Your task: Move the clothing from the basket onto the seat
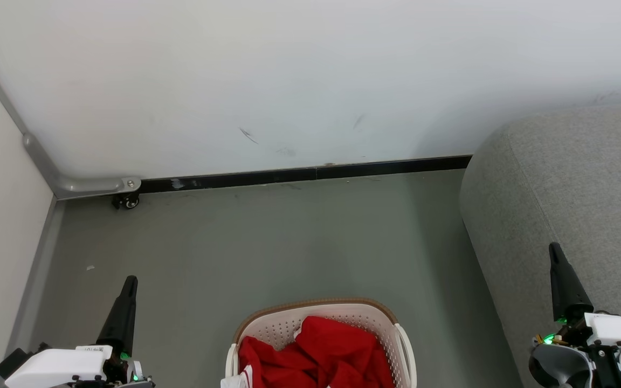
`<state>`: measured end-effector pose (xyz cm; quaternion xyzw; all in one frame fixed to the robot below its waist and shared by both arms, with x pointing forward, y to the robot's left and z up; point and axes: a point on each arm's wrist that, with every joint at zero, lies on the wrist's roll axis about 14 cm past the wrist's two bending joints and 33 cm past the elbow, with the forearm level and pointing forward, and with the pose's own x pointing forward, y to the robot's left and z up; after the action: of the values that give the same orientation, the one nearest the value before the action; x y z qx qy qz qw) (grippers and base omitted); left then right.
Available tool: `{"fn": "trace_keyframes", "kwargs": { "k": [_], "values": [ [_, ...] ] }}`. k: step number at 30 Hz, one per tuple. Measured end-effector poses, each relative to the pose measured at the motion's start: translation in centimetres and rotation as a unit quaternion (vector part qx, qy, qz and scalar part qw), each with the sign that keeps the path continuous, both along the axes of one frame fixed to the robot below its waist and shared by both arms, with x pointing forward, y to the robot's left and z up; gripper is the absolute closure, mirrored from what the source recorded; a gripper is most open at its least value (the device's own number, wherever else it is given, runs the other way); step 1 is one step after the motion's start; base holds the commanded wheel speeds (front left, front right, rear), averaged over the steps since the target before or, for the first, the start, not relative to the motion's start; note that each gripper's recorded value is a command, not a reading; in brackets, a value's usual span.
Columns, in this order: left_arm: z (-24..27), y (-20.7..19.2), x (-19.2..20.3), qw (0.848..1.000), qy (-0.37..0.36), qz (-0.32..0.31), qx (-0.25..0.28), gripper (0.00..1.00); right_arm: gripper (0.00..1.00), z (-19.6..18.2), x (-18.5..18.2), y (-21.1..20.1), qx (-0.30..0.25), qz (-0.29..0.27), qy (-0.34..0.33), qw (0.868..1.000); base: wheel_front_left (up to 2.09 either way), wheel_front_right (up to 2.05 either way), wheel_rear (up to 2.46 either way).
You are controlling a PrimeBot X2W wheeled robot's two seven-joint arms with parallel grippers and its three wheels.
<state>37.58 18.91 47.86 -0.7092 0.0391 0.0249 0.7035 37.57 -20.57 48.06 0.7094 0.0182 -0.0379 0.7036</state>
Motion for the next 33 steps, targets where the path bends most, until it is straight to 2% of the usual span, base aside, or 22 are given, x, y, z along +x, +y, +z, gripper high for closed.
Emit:
{"fn": "trace_keyframes", "kwargs": {
  "k": [5,6,13,23,33],
  "values": [
    [0.0,0.0,0.0,1.0,0.0,0.0,0.0,1.0,1.0,0.0,0.0,0.0,0.0,0.0,0.0,1.0,0.0,0.0,0.0],
    [0.0,0.0,0.0,1.0,0.0,0.0,0.0,0.0,0.0,0.0,0.0,0.0,0.0,0.0,0.0,1.0,0.0,0.0,0.0],
    [-3.7,-0.7,-1.9,0.998,0.057,0.0,-0.013,0.0,0.0,-4.3,-2.5,0.5,0.012,-0.001,0.065,0.998,0.0,0.0,0.0],
    [-3.3,-1.1,-1.8,0.999,0.052,0.001,0.001,0.0,0.0,-3.9,-2.3,0.8,-0.002,-0.004,0.06,0.998,0.0,0.0,0.0],
    [-2.9,-1.5,-1.6,0.998,0.046,-0.005,0.047,0.0,0.0,-3.9,-2.3,1.2,-0.039,0.001,0.062,0.997,0.0,0.0,0.0]
  ]
}}
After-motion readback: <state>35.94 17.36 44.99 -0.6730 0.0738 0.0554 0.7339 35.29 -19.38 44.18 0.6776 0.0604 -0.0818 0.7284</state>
